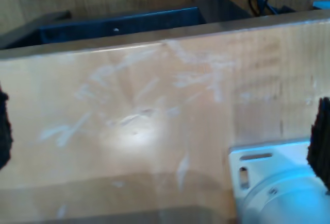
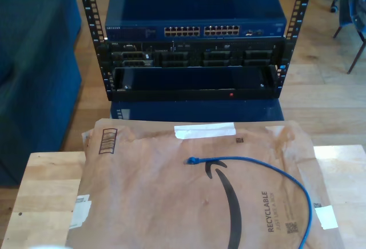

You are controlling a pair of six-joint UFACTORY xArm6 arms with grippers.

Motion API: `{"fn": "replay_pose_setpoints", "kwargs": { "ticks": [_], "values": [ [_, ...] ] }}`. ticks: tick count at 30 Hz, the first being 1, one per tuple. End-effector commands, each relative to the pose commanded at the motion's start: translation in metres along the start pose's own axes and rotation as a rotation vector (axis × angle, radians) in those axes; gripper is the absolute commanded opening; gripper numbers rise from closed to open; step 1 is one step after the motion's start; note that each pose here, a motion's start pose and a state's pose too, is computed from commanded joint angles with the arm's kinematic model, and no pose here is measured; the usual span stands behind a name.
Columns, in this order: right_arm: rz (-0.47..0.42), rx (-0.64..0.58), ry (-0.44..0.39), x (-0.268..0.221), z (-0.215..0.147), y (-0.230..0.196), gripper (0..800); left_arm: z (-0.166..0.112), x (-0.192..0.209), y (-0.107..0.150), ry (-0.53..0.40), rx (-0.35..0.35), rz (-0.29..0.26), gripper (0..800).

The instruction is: Grab the cable and plug it in

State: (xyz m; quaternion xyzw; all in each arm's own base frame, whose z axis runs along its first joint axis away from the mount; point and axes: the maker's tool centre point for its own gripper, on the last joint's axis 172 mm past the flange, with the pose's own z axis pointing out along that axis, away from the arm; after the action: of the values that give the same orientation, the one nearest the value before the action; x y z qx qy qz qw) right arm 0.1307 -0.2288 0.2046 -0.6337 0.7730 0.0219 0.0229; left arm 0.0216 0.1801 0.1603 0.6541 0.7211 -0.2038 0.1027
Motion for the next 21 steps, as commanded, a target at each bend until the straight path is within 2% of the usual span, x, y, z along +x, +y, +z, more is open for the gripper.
{"fn": "replay_pose_setpoints", "kwargs": {
  "ticks": [6,9,12,17,21],
  "values": [
    [0.015,-0.025,0.008,-0.061,-0.012,-0.084,796,-0.041,-0.009,0.066,0.133,0.08,-0.054,800],
    [0.0,-0.046,0.009,-0.111,-0.014,-0.101,796,-0.05,-0.032,0.096,0.177,0.126,-0.057,800],
    [-0.034,-0.056,0.018,-0.169,-0.02,-0.114,796,-0.049,-0.061,0.118,0.209,0.181,-0.073,800],
    [-0.052,-0.036,0.035,-0.269,-0.023,-0.119,796,-0.038,-0.099,0.153,0.279,0.226,-0.089,800],
    [-0.079,-0.002,0.031,-0.329,-0.001,-0.136,796,-0.025,-0.127,0.179,0.284,0.244,-0.107,800]
  ]
}}
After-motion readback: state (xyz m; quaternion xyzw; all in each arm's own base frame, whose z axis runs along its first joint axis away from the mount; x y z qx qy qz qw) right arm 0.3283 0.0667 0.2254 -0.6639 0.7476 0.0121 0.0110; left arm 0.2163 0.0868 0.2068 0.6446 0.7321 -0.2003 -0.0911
